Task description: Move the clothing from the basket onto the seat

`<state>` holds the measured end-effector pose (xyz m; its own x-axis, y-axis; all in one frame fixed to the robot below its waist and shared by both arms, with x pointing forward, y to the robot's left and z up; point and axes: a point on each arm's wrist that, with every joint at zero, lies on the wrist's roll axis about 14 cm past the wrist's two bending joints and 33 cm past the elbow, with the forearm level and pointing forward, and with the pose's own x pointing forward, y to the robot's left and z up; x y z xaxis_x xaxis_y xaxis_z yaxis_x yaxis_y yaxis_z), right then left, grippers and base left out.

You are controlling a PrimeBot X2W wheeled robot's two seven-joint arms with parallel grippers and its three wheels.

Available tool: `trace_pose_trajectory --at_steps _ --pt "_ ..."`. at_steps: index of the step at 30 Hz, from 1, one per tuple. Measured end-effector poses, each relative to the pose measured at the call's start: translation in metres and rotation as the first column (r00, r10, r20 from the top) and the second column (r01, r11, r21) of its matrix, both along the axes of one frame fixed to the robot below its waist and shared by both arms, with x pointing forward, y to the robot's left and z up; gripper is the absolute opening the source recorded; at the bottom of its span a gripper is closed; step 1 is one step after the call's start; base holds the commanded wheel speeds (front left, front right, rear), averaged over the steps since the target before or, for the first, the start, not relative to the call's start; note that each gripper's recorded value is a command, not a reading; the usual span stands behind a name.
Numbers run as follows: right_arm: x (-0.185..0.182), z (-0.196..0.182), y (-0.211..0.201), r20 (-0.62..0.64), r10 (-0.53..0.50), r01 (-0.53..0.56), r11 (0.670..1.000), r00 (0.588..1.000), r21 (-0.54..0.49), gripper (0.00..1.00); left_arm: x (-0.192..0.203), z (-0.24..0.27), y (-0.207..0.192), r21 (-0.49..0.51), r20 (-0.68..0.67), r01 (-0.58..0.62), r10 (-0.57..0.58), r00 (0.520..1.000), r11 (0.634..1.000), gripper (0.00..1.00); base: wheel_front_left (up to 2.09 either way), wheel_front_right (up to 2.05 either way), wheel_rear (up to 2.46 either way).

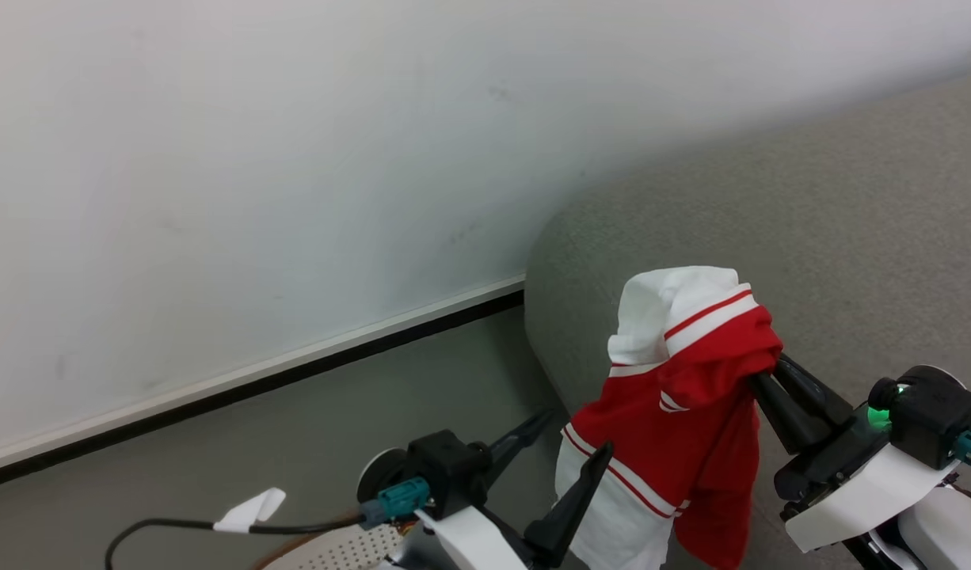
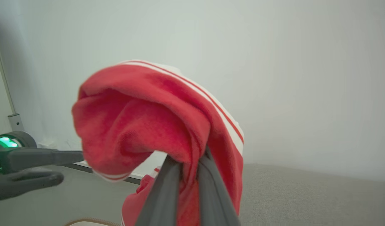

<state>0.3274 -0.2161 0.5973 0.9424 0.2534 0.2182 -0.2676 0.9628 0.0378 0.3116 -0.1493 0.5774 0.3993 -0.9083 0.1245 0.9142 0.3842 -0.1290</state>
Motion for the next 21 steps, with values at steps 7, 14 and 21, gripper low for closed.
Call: trace_pose_trajectory --at_steps 7,14,21 --pt "-0.016 0.000 -0.030 0.006 -0.106 0.106 0.994 0.994 -0.009 0.00 -0.013 -0.005 -0.023 0.002 -0.017 0.086 -0.086 0.996 0.996 1.00 0.00 0.00 0.00" --pt "-0.006 -0.003 -0.055 -0.003 -0.196 0.196 0.981 0.981 0.007 0.00 -0.005 -0.010 -0.028 0.010 -0.034 0.109 -0.108 0.994 0.994 1.00 0.00 0.00 0.00" --pt "0.058 0.017 -0.079 0.048 -0.270 0.271 0.963 0.962 -0.010 0.00 0.037 -0.013 -0.031 0.020 0.003 0.130 -0.130 0.992 0.991 1.00 0.00 0.00 0.00"
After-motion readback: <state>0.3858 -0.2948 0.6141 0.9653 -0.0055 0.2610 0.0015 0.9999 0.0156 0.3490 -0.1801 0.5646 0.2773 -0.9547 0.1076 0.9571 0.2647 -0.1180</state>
